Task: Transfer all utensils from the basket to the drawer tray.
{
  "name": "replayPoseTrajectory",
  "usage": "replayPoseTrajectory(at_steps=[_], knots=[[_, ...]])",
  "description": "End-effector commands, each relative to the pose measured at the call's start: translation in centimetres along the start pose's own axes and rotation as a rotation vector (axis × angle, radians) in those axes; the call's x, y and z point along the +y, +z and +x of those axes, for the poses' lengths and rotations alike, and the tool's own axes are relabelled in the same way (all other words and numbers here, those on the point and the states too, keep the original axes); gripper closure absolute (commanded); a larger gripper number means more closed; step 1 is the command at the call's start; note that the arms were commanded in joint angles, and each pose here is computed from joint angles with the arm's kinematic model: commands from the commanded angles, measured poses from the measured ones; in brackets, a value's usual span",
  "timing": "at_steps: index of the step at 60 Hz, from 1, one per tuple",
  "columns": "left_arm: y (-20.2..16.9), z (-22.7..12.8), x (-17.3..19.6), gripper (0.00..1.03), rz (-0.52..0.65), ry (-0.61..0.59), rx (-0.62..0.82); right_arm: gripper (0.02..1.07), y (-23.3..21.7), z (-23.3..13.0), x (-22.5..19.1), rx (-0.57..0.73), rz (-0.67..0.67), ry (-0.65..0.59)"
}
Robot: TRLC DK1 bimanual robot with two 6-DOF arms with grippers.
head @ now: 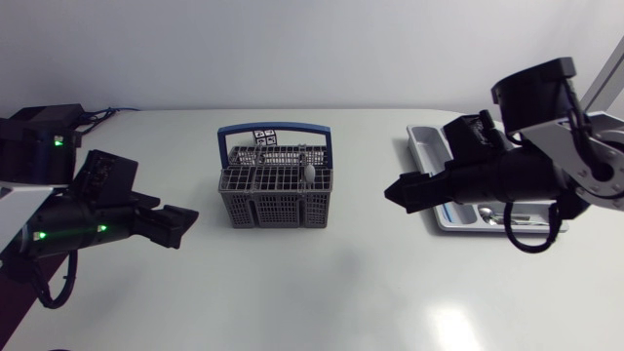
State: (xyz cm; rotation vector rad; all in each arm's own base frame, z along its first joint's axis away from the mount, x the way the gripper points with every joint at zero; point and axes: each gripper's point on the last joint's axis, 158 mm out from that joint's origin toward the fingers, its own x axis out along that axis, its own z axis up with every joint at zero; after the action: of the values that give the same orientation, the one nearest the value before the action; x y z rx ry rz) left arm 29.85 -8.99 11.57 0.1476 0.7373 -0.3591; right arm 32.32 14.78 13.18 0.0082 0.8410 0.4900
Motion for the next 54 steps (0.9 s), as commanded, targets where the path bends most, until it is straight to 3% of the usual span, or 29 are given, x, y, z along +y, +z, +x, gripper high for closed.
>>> replayPoseTrajectory(at_steps=[1,23,33,42,54], knots=[[1.5,0.0,-1.1,0.07,0.062,-0.040,-0.013,0.07,0.5,1.0,0.6,0.037,-0.024,0.025],[4.6,1.3,-4.3,0.07,0.111,-0.171,-0.071,0.09,1.5,6.3,6.0,0.173,-0.085,0.117],[5.9,1.4,-5.0,0.07,0.125,-0.200,-0.128,0.16,2.9,7.5,6.8,0.167,-0.086,0.141],[6.8,2.0,-5.5,0.07,0.134,-0.213,-0.159,0.17,4.0,8.5,7.1,0.158,-0.062,0.152],[7.4,3.4,-5.5,0.07,0.135,-0.217,-0.173,0.39,5.7,9.8,8.4,0.129,-0.035,0.208]])
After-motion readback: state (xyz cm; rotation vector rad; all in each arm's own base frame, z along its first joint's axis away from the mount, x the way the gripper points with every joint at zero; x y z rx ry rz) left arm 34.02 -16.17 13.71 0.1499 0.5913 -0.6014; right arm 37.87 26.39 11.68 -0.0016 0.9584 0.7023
